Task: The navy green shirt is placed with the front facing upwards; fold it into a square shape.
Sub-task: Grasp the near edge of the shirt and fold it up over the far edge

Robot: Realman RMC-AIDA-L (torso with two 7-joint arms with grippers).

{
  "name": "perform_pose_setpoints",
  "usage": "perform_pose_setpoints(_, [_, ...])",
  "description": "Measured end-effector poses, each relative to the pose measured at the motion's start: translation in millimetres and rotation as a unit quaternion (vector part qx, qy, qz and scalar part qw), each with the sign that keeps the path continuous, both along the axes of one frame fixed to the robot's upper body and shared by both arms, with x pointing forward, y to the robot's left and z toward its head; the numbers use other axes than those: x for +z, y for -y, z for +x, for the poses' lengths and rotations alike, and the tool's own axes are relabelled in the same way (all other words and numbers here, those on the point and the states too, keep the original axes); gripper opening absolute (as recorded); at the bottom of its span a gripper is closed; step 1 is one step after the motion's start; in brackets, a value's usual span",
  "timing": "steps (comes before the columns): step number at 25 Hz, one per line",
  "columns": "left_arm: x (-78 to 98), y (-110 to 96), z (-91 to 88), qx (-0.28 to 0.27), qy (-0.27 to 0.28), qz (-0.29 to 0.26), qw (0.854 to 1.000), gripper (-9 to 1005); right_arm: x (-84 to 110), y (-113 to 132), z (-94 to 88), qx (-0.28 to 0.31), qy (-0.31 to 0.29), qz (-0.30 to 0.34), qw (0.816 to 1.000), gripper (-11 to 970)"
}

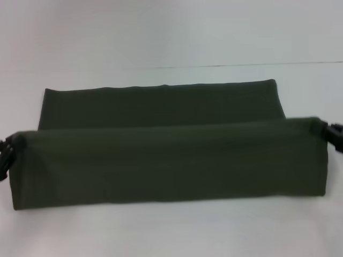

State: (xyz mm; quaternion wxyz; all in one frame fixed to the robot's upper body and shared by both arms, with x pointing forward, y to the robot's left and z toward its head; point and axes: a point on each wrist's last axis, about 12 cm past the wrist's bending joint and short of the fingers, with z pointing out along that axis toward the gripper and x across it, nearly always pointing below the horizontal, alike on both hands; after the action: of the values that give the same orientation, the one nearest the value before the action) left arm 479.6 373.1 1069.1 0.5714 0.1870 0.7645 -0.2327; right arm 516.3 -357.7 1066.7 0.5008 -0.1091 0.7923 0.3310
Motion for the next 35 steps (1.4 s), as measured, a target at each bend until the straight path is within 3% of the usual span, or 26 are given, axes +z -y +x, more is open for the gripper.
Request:
perform_pose_setpoints(11, [6.1, 14.0, 54.7, 0.058, 0.010, 0.010, 0.998, 184, 22.7, -22.3, 70.1, -0.028, 0.015, -0.062, 0.998, 46])
perform_pose_setpoints(17, [15.0, 26.1, 85.1, 0.078, 0.024, 0.016, 0.997, 190, 29.4, -36.4, 97.0, -0.054, 0.023, -0.086, 0.995, 46])
perform_pose_setpoints(29, [20.9, 63.3, 141.2, 0.109, 0.015, 0.075, 0.991, 203, 30.1, -69.5, 134.3, -0.077, 0.020, -0.143, 0.986, 46])
perform_pose_setpoints(35, [16.0, 77.8, 155.8, 0.126, -0.007, 0.109, 0.986, 209, 20.9, -83.0, 143.3, -0.099, 0.005, -0.182, 0.978, 50])
